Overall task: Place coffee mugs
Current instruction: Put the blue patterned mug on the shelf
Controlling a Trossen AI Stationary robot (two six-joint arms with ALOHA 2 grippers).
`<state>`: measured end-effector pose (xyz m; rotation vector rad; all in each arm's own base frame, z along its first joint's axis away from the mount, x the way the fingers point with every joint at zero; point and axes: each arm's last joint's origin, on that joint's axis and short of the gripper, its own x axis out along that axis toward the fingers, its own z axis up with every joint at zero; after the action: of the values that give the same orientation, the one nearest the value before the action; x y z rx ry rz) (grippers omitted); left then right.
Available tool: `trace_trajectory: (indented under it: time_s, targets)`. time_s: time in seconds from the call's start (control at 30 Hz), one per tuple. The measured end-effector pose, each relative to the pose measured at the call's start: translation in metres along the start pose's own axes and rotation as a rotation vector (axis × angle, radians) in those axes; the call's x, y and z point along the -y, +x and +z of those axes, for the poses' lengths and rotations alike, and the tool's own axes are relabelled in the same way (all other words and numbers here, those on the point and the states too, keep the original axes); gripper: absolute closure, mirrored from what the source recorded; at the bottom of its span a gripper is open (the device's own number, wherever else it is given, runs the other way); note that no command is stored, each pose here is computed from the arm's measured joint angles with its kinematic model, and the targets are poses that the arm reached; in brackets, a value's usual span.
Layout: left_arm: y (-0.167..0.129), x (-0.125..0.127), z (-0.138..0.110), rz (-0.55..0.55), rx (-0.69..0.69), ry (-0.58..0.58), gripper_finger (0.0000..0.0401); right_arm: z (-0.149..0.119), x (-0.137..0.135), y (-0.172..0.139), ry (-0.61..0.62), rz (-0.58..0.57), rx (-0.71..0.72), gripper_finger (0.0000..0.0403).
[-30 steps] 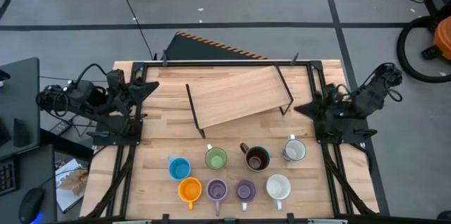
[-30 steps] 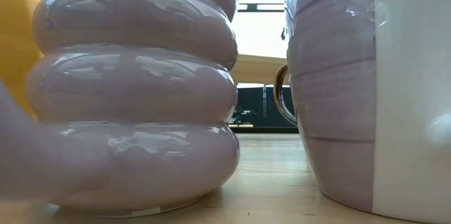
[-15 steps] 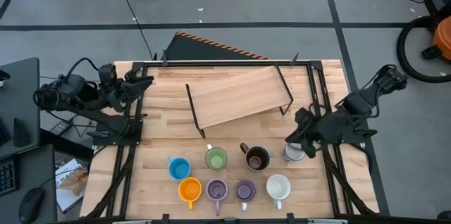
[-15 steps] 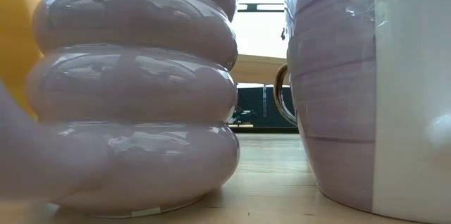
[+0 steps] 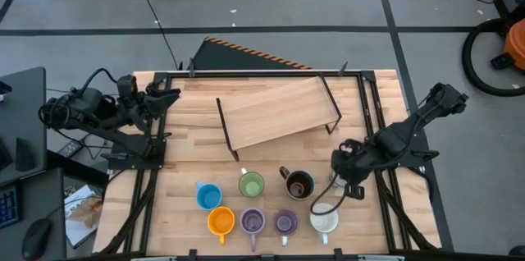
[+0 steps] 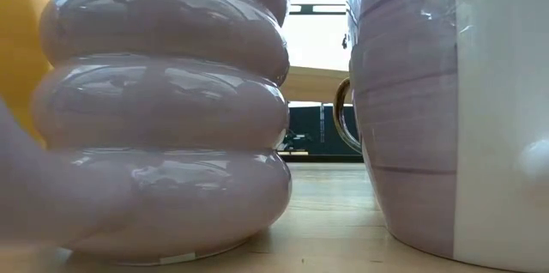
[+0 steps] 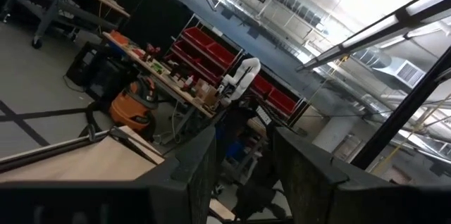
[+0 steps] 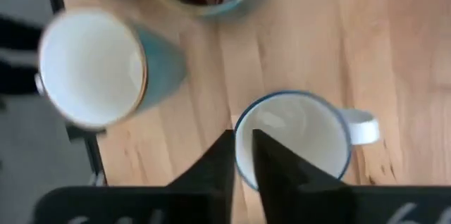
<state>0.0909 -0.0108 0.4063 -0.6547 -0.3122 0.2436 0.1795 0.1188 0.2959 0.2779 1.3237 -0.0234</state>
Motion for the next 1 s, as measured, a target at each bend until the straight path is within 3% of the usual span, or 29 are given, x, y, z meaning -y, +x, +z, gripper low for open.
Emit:
trace_trajectory:
  time_s: [0.23, 0.37, 0.5, 0.73, 1.0]
  targets:
    - [0.002, 0.0, -0.002, 0.009, -0.014, 0.001, 0.025, 0.005, -0.011, 0.026, -0.111, -0.041, -0.116, 0.0215]
    - [0.003, 0.0, -0.004, 0.014, -0.023, 0.01, 0.025, 0.001, -0.018, 0.037, -0.186, -0.076, -0.177, 0.017]
    - [0.006, 0.001, -0.008, 0.021, -0.035, 0.02, 0.025, -0.004, -0.023, 0.045, -0.234, -0.127, -0.206, 0.0166]
    - [0.013, 0.002, -0.014, 0.035, -0.057, 0.03, 0.025, -0.022, -0.031, 0.061, -0.293, -0.172, -0.17, 0.0193]
    - [0.016, 0.003, -0.017, 0.039, -0.063, 0.028, 0.025, -0.031, -0.022, 0.082, -0.301, -0.189, -0.181, 0.022]
